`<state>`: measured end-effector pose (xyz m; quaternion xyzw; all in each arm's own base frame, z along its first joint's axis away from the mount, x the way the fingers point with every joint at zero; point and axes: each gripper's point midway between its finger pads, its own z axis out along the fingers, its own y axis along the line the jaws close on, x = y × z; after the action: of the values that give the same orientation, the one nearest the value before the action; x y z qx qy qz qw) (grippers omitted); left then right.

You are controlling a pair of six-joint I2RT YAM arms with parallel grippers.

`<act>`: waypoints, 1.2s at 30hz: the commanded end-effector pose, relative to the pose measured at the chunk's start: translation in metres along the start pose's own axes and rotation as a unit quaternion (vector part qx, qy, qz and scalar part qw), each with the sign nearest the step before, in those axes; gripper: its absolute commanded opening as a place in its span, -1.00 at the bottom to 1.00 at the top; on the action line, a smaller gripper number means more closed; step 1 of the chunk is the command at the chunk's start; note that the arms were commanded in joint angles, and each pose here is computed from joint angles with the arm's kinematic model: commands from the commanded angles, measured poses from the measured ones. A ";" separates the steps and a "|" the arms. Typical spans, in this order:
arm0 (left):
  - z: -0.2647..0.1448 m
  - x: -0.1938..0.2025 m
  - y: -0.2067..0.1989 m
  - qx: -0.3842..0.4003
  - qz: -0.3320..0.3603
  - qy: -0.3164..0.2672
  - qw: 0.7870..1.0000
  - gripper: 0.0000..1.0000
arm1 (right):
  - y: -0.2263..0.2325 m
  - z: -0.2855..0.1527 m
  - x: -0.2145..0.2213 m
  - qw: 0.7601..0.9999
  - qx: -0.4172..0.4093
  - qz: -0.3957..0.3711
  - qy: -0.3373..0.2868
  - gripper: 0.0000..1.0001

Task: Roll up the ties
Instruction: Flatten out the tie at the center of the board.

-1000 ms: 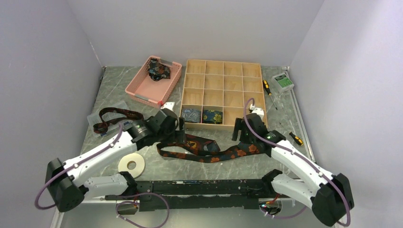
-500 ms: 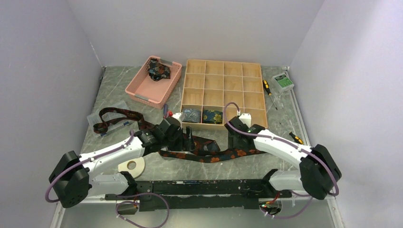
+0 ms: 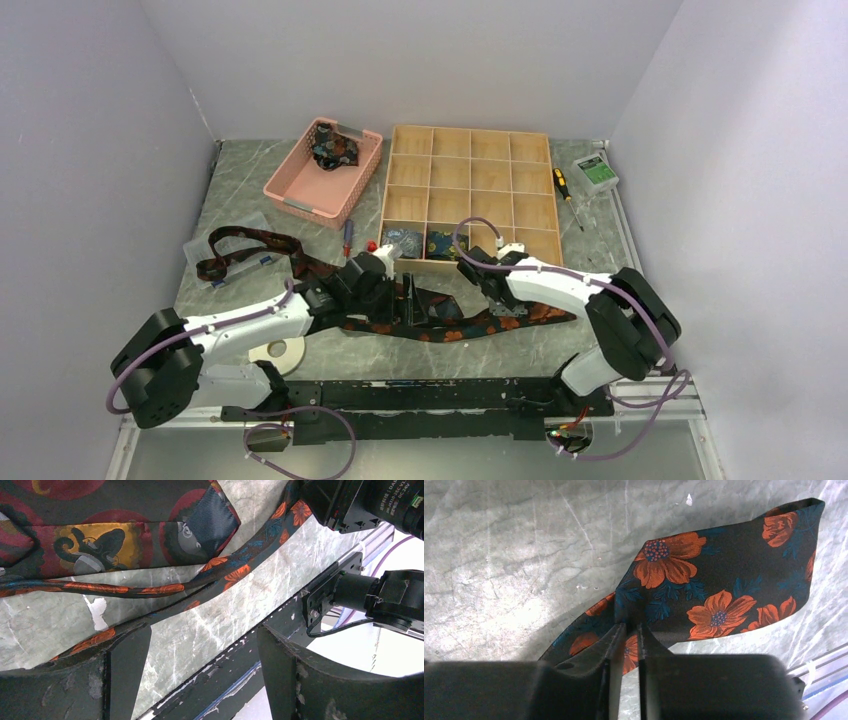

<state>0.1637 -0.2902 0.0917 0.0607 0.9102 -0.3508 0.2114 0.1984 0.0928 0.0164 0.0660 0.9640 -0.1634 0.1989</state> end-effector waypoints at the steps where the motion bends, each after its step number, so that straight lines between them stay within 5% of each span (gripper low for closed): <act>1: 0.001 -0.003 -0.012 0.026 0.006 -0.008 1.000 0.65 | -0.013 -0.012 -0.014 0.999 0.026 0.026 -0.025 -0.81; 3: -0.002 -0.003 -0.013 0.028 0.007 -0.012 0.999 0.65 | -0.024 -0.023 -0.024 0.997 0.030 0.047 -0.044 -1.00; 16: -0.009 -0.004 -0.010 0.030 -0.001 -0.031 0.999 0.65 | -0.139 -0.040 -0.094 0.944 0.022 0.312 -0.108 -1.00; 17: -0.009 -0.003 -0.009 0.030 -0.003 -0.029 0.999 0.65 | -0.136 -0.041 -0.098 0.948 0.010 0.300 -0.107 -1.00; 20: -0.010 0.001 -0.005 0.026 -0.007 -0.027 0.999 0.65 | -0.097 -0.051 -0.095 0.970 -0.061 0.217 -0.093 -0.03; 23: -0.009 0.005 -0.005 0.037 -0.012 -0.029 0.999 0.65 | -0.062 -0.055 -0.071 0.983 -0.064 0.149 -0.081 0.29; 28: -0.006 0.010 -0.017 0.080 -0.014 -0.022 0.996 0.57 | -0.016 -0.042 -0.030 0.995 -0.046 0.072 -0.047 0.31; 36: 0.017 0.018 -0.003 0.045 -0.009 0.004 0.999 0.02 | -0.021 -0.014 -0.016 0.998 0.044 0.039 -0.014 0.25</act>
<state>0.1471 -0.2932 0.0779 0.0531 0.8960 -0.3915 0.2030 0.2004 0.0902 0.0411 0.0918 0.9610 -0.1497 0.2136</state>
